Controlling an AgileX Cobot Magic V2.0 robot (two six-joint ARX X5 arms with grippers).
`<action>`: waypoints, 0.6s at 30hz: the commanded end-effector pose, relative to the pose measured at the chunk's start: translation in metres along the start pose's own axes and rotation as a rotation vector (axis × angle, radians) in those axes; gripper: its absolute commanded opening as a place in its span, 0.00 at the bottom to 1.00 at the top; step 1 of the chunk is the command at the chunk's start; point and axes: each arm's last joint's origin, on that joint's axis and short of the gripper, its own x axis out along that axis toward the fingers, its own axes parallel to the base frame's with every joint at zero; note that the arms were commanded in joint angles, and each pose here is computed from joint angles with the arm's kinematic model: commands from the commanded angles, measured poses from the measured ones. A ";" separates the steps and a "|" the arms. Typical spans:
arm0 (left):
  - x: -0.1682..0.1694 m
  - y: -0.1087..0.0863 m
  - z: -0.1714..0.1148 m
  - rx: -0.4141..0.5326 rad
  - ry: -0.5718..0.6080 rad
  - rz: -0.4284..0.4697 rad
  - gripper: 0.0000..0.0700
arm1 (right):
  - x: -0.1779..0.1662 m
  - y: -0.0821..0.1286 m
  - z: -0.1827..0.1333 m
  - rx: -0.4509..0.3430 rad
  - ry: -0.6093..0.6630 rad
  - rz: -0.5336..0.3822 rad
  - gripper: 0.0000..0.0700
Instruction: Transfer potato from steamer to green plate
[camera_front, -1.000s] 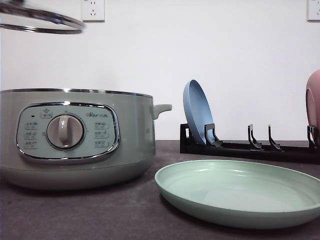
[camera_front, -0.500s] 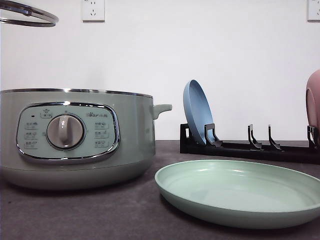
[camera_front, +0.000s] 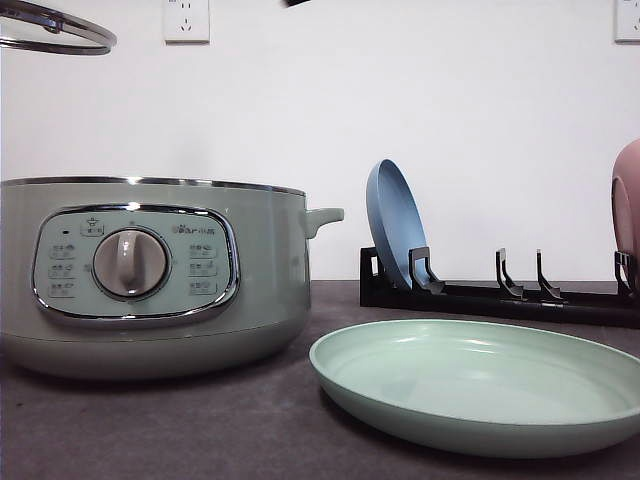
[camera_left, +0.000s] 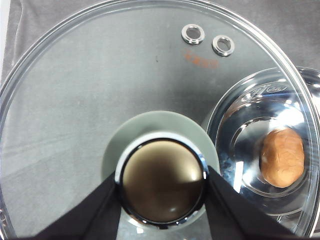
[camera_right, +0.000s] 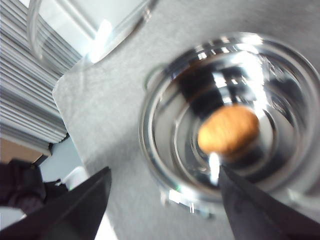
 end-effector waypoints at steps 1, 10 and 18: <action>-0.013 0.002 0.002 -0.003 -0.057 0.006 0.00 | 0.022 -0.003 0.010 0.015 0.033 -0.011 0.64; -0.013 0.002 0.002 -0.004 -0.057 0.006 0.00 | 0.094 -0.019 0.028 0.022 0.110 -0.117 0.73; -0.013 0.002 0.002 -0.004 -0.058 0.006 0.00 | 0.147 -0.022 0.018 0.002 0.169 -0.217 0.77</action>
